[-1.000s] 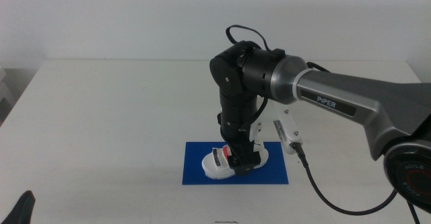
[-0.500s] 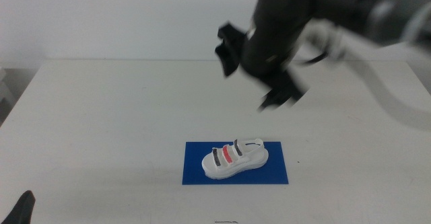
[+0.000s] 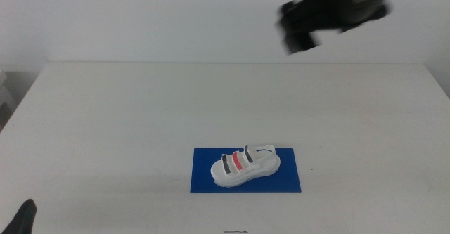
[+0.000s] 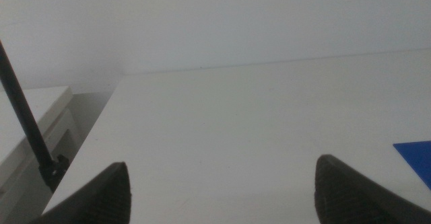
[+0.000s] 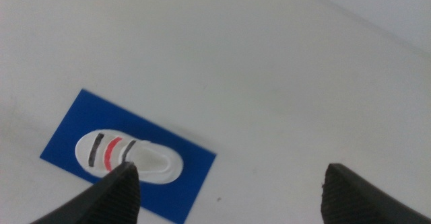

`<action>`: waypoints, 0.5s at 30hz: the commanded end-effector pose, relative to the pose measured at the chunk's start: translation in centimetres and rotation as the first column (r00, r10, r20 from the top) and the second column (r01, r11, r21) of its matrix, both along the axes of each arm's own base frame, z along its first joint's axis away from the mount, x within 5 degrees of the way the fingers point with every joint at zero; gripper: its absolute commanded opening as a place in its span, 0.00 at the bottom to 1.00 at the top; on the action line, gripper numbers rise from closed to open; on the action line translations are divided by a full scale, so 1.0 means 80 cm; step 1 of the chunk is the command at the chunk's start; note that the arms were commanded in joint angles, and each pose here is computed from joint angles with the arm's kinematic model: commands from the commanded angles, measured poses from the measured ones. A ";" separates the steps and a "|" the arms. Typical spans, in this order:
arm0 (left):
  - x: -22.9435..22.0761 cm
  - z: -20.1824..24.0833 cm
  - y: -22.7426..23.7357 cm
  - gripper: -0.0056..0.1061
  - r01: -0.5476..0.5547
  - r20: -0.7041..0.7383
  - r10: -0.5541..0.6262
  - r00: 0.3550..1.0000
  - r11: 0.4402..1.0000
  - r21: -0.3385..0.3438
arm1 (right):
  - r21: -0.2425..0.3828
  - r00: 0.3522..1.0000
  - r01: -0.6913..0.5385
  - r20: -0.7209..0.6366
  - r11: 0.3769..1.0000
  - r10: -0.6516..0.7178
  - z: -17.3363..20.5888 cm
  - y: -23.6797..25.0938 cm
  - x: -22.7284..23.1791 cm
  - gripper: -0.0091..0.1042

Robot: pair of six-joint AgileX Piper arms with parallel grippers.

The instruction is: Use one arm to grab the shoe from the table and place it on the mat.

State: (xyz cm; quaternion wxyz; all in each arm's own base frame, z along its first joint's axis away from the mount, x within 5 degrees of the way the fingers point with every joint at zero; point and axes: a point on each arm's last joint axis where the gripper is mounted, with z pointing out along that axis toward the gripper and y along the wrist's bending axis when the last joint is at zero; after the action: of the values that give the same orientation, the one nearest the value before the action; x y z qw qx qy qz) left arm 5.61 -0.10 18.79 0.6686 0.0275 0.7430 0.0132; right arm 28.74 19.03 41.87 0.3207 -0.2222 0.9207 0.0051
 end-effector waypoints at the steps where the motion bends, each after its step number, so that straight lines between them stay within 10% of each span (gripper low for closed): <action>1: -0.001 0.012 0.000 0.89 0.004 0.104 -0.002 0.995 1.000 -0.025 | 0.062 0.983 -0.040 0.184 0.997 0.028 0.055 -0.042 -0.032 0.91; 15: -0.001 0.012 0.000 0.89 0.004 0.104 -0.002 0.995 1.000 -0.025 | 0.377 0.734 0.037 0.618 0.925 -0.282 -0.028 -0.199 -0.155 0.91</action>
State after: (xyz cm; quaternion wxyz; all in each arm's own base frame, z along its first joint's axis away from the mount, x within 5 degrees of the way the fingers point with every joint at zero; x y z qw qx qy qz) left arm 5.61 -0.10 18.79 0.6686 0.0275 0.7430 0.0132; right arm 17.19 3.67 38.52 0.5886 -0.0766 0.8027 0.0573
